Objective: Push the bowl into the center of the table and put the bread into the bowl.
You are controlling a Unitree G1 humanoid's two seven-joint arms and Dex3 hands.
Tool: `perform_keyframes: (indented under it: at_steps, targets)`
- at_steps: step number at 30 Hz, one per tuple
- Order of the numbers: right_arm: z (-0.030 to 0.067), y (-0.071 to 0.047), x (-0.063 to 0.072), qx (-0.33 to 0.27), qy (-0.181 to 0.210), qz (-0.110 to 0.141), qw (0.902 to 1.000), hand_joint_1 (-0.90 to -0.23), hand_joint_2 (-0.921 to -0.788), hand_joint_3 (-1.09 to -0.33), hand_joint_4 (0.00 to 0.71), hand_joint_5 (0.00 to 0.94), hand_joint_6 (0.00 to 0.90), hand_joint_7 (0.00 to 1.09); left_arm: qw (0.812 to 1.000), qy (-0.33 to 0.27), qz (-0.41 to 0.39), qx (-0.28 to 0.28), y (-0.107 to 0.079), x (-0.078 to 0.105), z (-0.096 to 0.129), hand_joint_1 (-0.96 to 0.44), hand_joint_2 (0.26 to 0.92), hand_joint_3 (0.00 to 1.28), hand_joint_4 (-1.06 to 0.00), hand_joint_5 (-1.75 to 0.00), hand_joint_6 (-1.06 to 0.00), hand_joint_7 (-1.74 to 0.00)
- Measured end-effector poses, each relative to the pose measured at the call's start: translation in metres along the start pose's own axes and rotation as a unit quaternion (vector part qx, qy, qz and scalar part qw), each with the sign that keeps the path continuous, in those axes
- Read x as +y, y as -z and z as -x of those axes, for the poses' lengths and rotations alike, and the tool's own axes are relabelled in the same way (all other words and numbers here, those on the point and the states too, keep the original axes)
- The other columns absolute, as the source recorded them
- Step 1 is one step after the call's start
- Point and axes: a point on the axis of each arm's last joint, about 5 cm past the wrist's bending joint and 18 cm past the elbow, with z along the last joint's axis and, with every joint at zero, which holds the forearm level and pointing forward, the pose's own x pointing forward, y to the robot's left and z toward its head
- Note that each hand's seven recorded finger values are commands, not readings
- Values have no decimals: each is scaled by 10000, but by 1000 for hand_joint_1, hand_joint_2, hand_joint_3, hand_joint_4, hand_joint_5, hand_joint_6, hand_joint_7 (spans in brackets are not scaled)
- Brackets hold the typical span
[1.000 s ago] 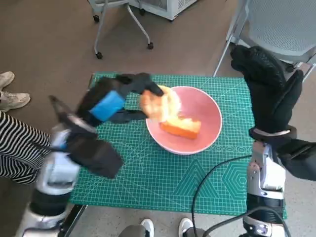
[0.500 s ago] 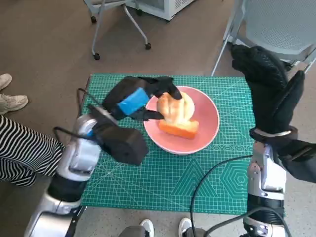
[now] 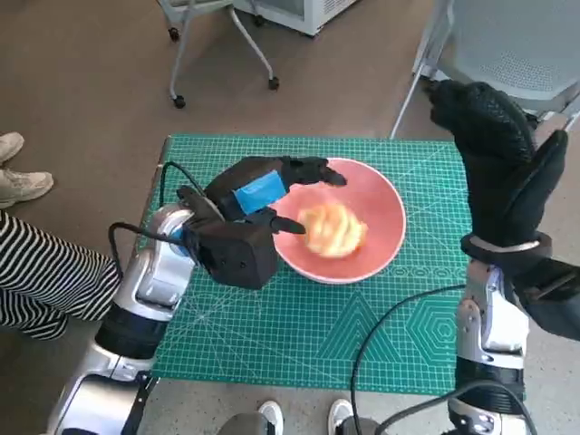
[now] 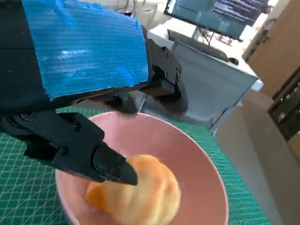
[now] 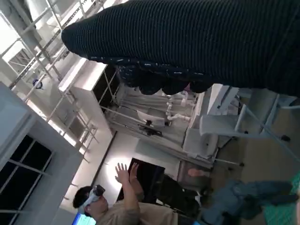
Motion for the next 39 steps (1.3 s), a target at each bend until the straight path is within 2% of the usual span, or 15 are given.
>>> perform_keyframes:
  at_steps: [3, 11, 16, 18, 22, 28, 32, 39]
  targets:
    - [8, -2, -2, 8, 22, 15, 10000, -656, -921, -646, 169, 0, 34, 565, 9999, -50, -71, -119, -3, 10, -10, -540, 920, 51, -94, -2, -217, -78]
    - [17, -1, 1, 45, 36, 103, 9999, -658, -921, -644, 170, 1, 34, 567, 9993, -246, -111, -277, -24, 71, -16, -632, 921, 221, -72, 0, -200, -56]
    - [15, -5, 2, 48, 46, 136, 9999, -658, -921, -644, 170, 1, 34, 568, 9982, -436, 160, -373, -17, 122, -1, -686, 921, 421, -62, 0, -189, -47]
    - [12, -7, 3, 56, 58, 136, 9999, -659, -921, -643, 171, 1, 35, 569, 9963, -545, 446, -497, -14, 154, -1, -714, 921, 557, -57, 0, -182, -43]
    - [-2, -17, 18, 66, 51, 119, 9999, -660, -921, -640, 172, 2, 36, 569, 9880, -782, 1057, -809, 8, 232, -3, -756, 921, 669, -49, 0, -174, -39]
    - [-61, -72, 72, -11, -24, 93, 10000, -666, -921, -616, 175, 2, 39, 567, 9563, -1300, 2177, -1454, 19, 314, 7, -794, 921, 731, -27, 0, -152, -31]
    - [-115, -117, 119, -113, -115, 91, 9998, -655, -921, -611, 176, 3, 41, 566, 9200, -1651, 2923, -2024, -45, 326, 7, -836, 921, 688, -16, -1, -137, -27]
    - [-195, -172, 147, -287, -212, 109, 9993, -649, -921, -611, 188, 8, 47, 565, 8659, -2087, 3643, -2721, -106, 317, 18, -842, 921, 573, -35, -10, -161, -47]
